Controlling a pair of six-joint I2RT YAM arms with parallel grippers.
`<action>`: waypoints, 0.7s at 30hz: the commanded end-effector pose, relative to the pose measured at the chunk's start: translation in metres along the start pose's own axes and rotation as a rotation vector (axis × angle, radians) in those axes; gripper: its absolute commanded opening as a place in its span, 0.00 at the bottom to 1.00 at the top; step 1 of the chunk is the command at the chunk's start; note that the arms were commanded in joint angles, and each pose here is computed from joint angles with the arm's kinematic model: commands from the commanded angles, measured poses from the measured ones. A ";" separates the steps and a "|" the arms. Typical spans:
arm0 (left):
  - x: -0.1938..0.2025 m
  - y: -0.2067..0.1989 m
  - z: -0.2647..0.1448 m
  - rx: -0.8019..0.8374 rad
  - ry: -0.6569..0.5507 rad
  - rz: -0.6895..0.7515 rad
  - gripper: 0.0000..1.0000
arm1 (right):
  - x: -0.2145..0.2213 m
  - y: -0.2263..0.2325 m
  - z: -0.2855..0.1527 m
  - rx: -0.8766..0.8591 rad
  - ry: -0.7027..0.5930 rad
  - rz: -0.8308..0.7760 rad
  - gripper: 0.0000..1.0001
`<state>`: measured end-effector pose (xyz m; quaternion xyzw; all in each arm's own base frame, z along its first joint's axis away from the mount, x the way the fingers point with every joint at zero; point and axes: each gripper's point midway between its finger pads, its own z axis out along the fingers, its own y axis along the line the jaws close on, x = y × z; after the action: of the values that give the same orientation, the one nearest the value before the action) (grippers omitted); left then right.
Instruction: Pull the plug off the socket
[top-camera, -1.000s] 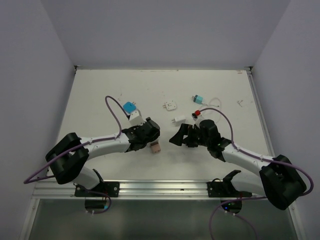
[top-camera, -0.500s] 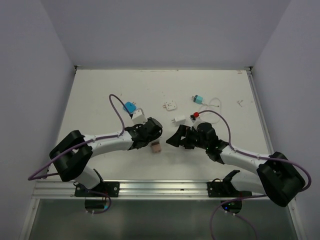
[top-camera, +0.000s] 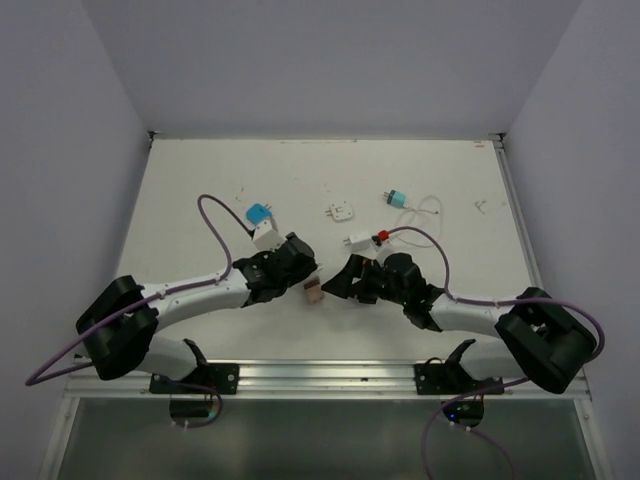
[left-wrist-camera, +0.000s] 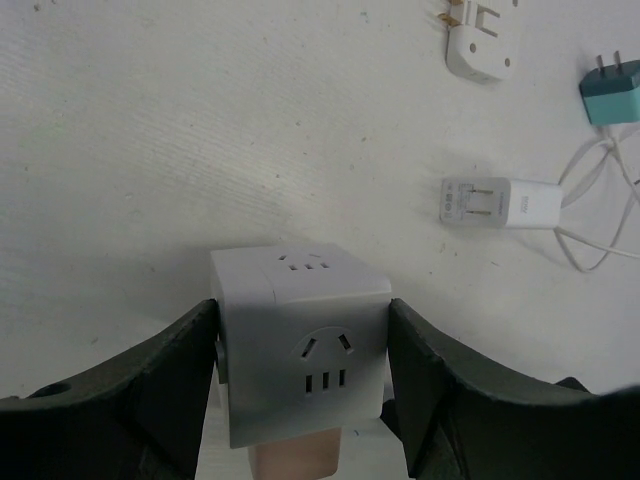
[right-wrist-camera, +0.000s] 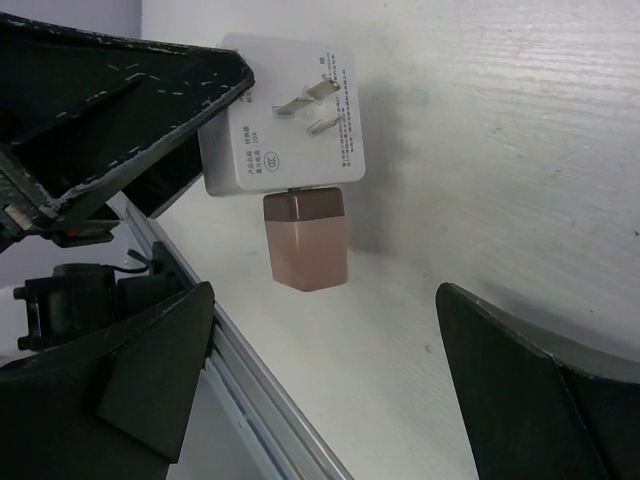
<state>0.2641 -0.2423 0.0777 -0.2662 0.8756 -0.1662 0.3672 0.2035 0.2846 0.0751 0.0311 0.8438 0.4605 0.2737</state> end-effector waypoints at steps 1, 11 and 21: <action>-0.019 -0.021 -0.012 0.098 -0.060 -0.138 0.00 | -0.016 0.022 0.006 -0.081 -0.082 -0.003 0.96; -0.032 -0.023 -0.027 0.166 -0.083 -0.255 0.00 | -0.012 0.035 0.019 -0.166 -0.049 0.008 0.82; -0.032 -0.024 -0.029 0.188 -0.080 -0.279 0.00 | -0.003 0.053 0.030 -0.277 0.019 0.011 0.62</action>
<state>0.2589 -0.2367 0.1026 -0.3271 0.8322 -0.2434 0.3757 0.2064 0.3197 0.0731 0.0173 0.8153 0.5224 0.2494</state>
